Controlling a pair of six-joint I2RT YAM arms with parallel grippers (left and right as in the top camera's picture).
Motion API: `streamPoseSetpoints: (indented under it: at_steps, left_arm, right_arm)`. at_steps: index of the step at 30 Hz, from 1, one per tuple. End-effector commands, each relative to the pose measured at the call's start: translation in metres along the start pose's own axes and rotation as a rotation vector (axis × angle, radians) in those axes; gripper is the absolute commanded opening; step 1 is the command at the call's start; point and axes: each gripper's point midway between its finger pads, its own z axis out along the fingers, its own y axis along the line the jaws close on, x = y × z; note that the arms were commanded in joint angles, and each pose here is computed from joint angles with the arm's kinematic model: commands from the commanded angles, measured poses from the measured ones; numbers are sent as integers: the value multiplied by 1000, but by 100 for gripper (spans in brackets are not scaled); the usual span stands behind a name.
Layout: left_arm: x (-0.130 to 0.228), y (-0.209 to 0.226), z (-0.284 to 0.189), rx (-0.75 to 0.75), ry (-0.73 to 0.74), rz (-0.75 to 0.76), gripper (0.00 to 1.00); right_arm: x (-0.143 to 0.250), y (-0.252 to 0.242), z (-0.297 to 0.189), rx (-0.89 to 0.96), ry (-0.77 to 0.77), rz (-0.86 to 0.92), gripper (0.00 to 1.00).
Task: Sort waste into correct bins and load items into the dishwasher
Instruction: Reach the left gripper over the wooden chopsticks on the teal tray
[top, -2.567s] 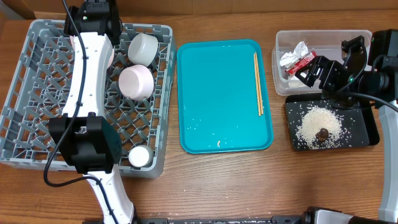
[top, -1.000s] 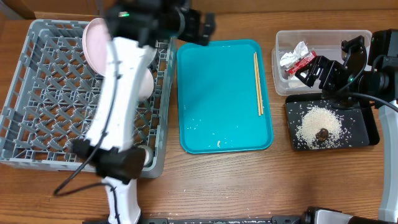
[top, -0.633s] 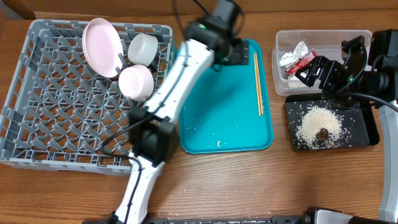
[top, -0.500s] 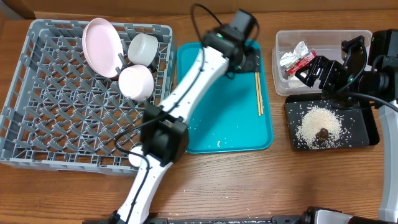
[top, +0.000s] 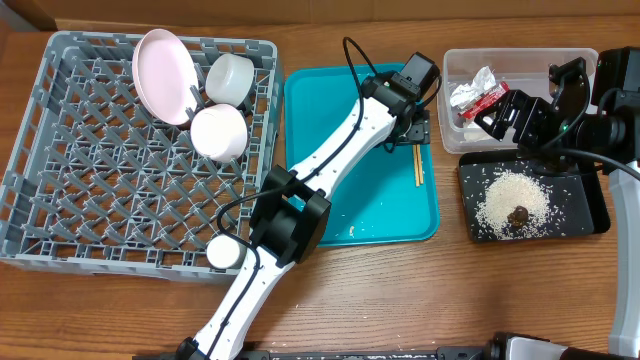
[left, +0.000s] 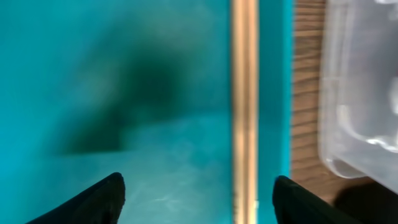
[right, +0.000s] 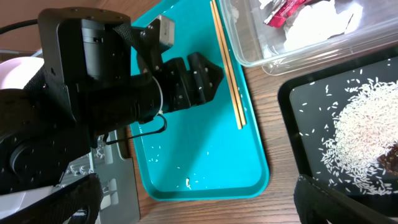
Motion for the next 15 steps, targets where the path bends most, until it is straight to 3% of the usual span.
streamPoseSetpoints:
  at_steps: [1, 5, 15]
  left_arm:
    - [2, 10, 14, -57, -6, -15, 73]
    - [8, 7, 18, -59, 2, 16, 66]
    - [13, 4, 22, -92, -18, 91, 64]
  right_arm:
    - [-2, -1, -1, 4, -8, -4, 100]
    - [-2, -1, -1, 4, -8, -4, 100]
    - [-2, -1, -1, 4, -8, -4, 100]
